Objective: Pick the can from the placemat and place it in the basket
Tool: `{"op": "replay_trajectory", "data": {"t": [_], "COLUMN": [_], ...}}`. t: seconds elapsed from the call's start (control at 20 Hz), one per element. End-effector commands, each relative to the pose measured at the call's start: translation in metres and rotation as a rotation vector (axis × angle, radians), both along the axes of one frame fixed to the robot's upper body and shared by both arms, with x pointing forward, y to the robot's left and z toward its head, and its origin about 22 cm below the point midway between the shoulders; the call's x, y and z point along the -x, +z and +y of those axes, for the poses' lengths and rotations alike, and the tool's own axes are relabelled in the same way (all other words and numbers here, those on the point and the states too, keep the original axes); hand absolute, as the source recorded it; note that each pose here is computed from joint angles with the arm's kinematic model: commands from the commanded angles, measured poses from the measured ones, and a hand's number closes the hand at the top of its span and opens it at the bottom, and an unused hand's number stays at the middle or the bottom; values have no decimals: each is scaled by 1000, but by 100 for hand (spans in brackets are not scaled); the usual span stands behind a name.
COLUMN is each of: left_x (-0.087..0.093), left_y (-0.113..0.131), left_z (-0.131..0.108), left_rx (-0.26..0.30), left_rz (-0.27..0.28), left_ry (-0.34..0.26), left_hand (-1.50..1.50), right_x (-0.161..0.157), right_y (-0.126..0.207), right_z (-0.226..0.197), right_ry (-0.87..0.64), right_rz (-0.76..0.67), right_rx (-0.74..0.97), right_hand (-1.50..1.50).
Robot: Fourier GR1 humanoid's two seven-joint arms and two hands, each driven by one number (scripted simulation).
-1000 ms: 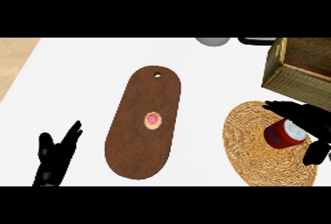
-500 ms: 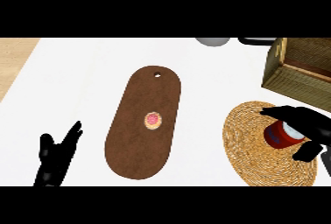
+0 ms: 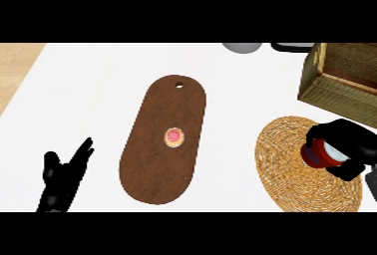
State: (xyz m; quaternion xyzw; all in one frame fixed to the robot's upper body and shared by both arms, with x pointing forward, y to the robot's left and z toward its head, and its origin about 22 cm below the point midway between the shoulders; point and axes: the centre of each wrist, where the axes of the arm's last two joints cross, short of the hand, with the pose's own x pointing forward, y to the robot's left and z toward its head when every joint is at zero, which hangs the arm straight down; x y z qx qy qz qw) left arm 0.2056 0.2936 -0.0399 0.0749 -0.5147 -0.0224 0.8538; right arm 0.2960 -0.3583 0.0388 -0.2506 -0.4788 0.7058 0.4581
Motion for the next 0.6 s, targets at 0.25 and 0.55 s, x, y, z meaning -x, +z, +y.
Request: {"op": "replay_trajectory", "data": {"t": [0.25,0.55], "left_x": [1,-1], "left_y": [-7,-4], "left_z": [13,2], "left_rx": [2,8], "left_rz": [68,80], "left_ry": [12,2], "left_hand": [0,0], "right_x": [-38,-59], "right_y": [16,25], "right_z": [57,136], "right_ry": [-225,-701], "right_rz": [-68,-150], "right_rx": [-5,-53], "right_hand": [150,150]}}
